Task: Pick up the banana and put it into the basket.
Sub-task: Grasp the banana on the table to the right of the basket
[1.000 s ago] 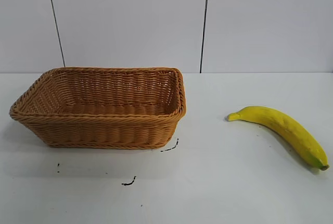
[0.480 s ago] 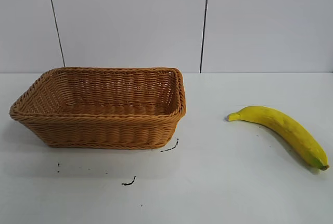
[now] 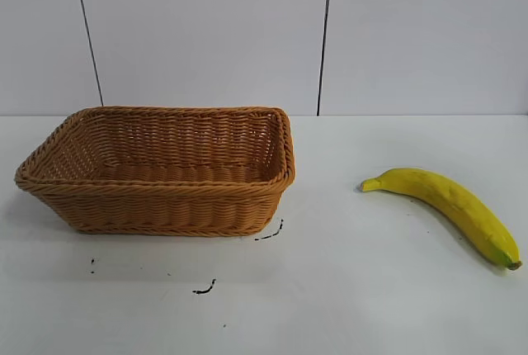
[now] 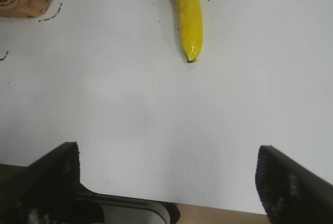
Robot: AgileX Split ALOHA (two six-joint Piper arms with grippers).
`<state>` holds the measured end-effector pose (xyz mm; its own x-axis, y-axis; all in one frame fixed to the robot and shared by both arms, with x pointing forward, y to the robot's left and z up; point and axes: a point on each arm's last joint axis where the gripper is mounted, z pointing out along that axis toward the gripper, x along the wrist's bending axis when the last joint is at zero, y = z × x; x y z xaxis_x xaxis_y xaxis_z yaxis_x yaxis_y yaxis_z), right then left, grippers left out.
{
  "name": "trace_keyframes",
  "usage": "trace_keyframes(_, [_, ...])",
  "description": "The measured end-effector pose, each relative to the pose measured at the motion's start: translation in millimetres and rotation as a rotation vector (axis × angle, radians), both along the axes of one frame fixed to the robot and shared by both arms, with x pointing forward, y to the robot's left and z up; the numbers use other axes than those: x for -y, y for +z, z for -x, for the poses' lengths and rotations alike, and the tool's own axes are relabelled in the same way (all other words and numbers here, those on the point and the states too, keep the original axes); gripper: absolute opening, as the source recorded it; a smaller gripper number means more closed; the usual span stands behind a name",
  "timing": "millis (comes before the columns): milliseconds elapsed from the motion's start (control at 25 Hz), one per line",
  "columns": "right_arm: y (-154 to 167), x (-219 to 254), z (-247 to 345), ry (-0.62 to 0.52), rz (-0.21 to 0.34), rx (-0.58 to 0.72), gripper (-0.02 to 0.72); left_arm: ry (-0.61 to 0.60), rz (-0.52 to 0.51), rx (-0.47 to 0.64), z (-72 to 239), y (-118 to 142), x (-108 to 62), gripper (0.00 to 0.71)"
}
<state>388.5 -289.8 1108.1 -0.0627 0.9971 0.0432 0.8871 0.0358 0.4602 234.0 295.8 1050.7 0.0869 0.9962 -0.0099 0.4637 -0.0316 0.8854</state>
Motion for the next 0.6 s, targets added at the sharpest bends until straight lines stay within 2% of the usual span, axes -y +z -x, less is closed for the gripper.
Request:
trace_keyframes(320, [-24.6, -1.5, -102.4, 0.116, 0.061, -0.221, 0.638, 0.000, 0.001, 0.000, 0.0, 0.0, 0.1, 0.690])
trace_keyframes(600, [-59.7, -3.2, -179.6, 0.224, 0.101, -0.244, 0.638, 0.000, 0.001, 0.000, 0.0, 0.0, 0.1, 0.690])
